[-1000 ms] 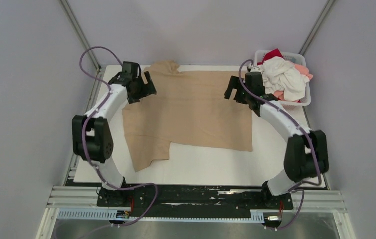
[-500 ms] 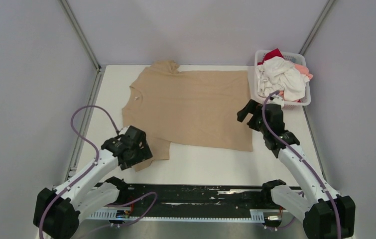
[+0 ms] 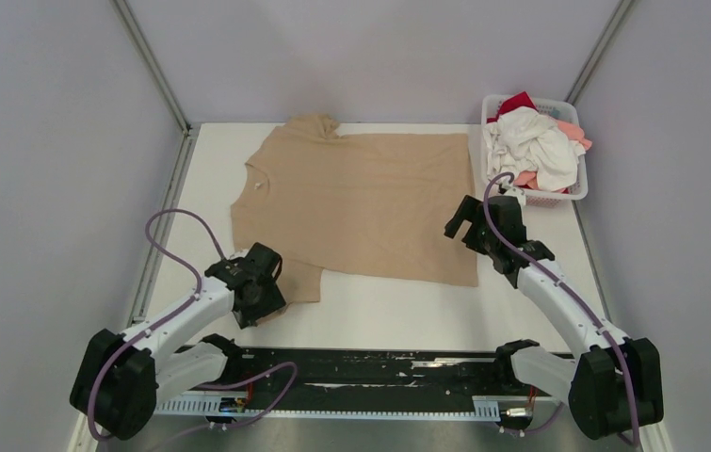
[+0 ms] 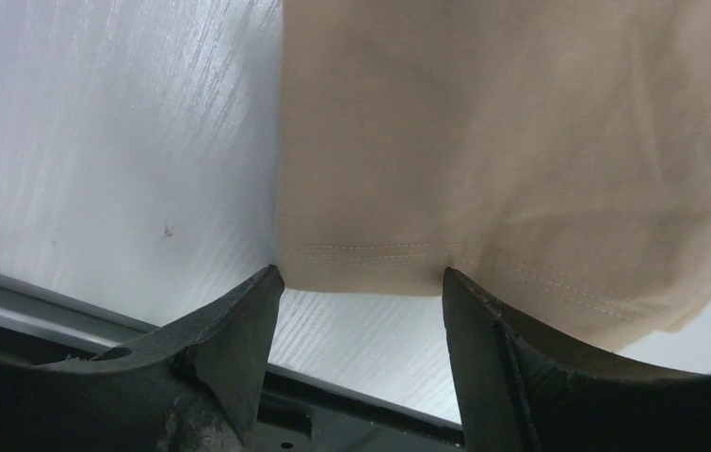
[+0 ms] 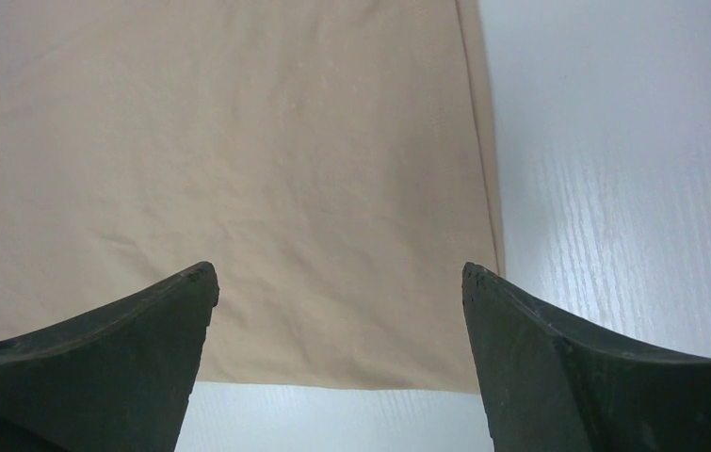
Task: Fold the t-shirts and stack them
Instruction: Grab the side of the flattened tshirt closest away from the robot with both arms
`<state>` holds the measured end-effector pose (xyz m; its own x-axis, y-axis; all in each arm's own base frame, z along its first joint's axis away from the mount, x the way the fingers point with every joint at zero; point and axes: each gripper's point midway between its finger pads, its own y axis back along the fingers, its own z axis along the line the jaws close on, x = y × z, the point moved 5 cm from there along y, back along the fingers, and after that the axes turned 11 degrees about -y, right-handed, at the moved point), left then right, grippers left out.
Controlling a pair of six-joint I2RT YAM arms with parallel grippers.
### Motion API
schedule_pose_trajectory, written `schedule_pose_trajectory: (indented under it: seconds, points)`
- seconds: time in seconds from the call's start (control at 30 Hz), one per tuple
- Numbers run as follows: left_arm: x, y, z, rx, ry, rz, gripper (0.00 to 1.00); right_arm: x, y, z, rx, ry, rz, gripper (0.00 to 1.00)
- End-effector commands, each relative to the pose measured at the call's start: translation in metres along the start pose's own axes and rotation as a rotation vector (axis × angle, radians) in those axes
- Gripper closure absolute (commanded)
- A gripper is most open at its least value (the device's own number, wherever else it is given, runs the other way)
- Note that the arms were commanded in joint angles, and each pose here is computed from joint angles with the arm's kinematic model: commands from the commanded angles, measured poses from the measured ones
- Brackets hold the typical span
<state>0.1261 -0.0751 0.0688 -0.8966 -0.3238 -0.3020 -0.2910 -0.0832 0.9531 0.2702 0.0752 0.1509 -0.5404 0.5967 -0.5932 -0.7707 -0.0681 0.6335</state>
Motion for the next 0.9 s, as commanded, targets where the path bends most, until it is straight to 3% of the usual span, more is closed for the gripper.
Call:
schedule_pose_trajectory:
  seconds: [0.0, 0.23, 0.3, 0.37, 0.43, 0.5, 0.77, 0.87]
  points:
    - [-0.004, -0.015, -0.01, 0.006, 0.036, -0.006, 0.29, -0.012, 0.006, 0.005, 0.001, -0.015, -0.048, 0.0]
    - [-0.017, -0.03, -0.015, -0.047, 0.029, -0.049, 0.33, -0.007, 0.014, -0.001, 0.006, -0.022, -0.04, 0.0]
    - [-0.02, -0.033, -0.018, -0.043, 0.025, -0.057, 0.4, -0.005, 0.017, -0.005, 0.016, -0.018, -0.037, 0.0]
    - [-0.023, -0.036, -0.021, -0.036, 0.023, -0.057, 0.53, -0.002, 0.02, -0.009, 0.033, -0.013, -0.028, 0.0]
    - [-0.025, -0.035, -0.023, -0.041, 0.017, -0.056, 0.79, 0.003, 0.025, -0.014, 0.05, -0.009, -0.003, 0.0]
    - [-0.029, -0.032, -0.022, -0.045, 0.016, -0.072, 0.98, 0.016, 0.031, -0.024, 0.081, -0.001, 0.06, 0.01]
    - [-0.034, -0.01, -0.012, -0.002, 0.035, -0.177, 1.0, 0.055, 0.023, -0.06, 0.216, -0.052, 0.161, 0.09]
    - [-0.033, -0.004, -0.012, 0.048, 0.038, -0.206, 1.0, 0.056, 0.008, -0.061, 0.222, -0.061, 0.152, 0.24]
